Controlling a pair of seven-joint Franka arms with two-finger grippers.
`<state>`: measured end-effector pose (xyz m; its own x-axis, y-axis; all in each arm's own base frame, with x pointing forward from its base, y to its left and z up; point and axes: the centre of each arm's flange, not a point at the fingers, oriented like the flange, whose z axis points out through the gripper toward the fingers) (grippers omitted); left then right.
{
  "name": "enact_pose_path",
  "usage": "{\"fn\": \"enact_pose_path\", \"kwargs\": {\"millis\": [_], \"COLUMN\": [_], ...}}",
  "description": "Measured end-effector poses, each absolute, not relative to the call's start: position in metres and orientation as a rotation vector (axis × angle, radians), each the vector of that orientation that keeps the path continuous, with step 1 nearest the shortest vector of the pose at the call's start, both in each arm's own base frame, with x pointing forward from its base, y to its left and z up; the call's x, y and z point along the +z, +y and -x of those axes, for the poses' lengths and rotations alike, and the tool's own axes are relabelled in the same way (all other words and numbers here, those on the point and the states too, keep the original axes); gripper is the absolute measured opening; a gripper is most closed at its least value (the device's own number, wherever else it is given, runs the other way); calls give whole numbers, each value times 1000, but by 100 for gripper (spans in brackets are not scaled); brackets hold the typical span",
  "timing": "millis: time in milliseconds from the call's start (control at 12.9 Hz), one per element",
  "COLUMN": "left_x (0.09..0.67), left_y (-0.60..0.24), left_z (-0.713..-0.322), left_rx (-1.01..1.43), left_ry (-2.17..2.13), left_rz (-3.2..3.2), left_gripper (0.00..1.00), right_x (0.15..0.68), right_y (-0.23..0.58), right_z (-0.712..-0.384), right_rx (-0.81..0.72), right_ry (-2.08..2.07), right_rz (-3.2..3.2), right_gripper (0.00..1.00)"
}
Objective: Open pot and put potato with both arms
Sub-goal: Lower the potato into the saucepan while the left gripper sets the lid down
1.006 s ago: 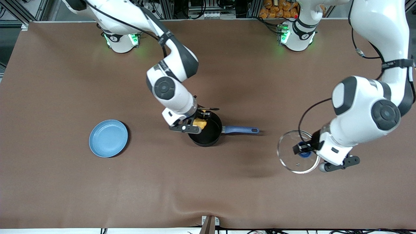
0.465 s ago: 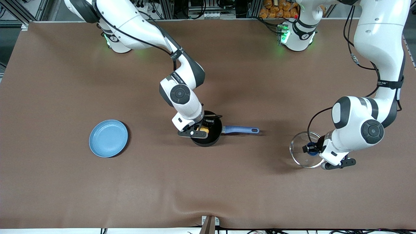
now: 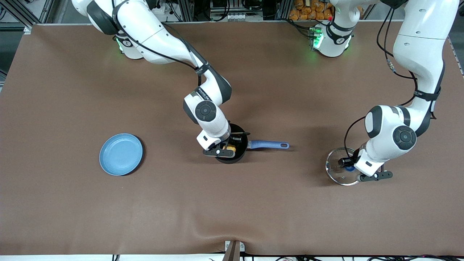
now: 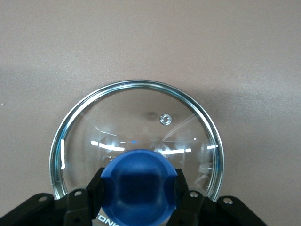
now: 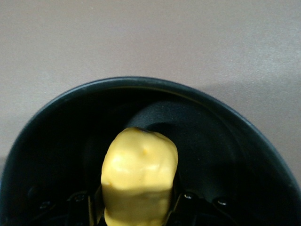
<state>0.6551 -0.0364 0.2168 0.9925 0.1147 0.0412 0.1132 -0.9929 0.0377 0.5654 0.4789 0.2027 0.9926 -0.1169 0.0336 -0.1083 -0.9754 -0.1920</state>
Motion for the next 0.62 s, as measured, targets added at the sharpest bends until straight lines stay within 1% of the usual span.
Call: {"fn": "enact_pose_path", "kwargs": {"millis": [77, 155, 232, 310, 387, 465, 542, 619], "left_x": [217, 220, 229, 244, 264, 285, 309, 336], "left_y": [-36, -33, -27, -22, -19, -19, -20, -20], "left_z": [-655, -656, -659, -662, -665, -666, -666, -664], "left_rx": [69, 81, 110, 148, 194, 230, 263, 290], "left_ry": [177, 184, 197, 208, 212, 211, 210, 211], "left_rz": [-3101, -3101, -3099, -3097, -3096, -3096, -3098, -3101], "left_gripper": [63, 73, 84, 95, 100, 100, 100, 100], "right_x": [202, 202, 202, 203, 205, 210, 217, 225], "right_y": [479, 479, 479, 479, 480, 481, 482, 481], "right_z": [-565, -565, -565, -566, -567, -569, -572, -575], "right_rx": [-65, -65, -66, -68, -74, -85, -94, -91], "right_ry": [167, 167, 168, 168, 167, 167, 167, 168], "right_rz": [2946, 2946, 2946, 2945, 2941, 2935, 2930, 2934], "right_gripper": [58, 58, 65, 75, 87, 96, 100, 100]}}
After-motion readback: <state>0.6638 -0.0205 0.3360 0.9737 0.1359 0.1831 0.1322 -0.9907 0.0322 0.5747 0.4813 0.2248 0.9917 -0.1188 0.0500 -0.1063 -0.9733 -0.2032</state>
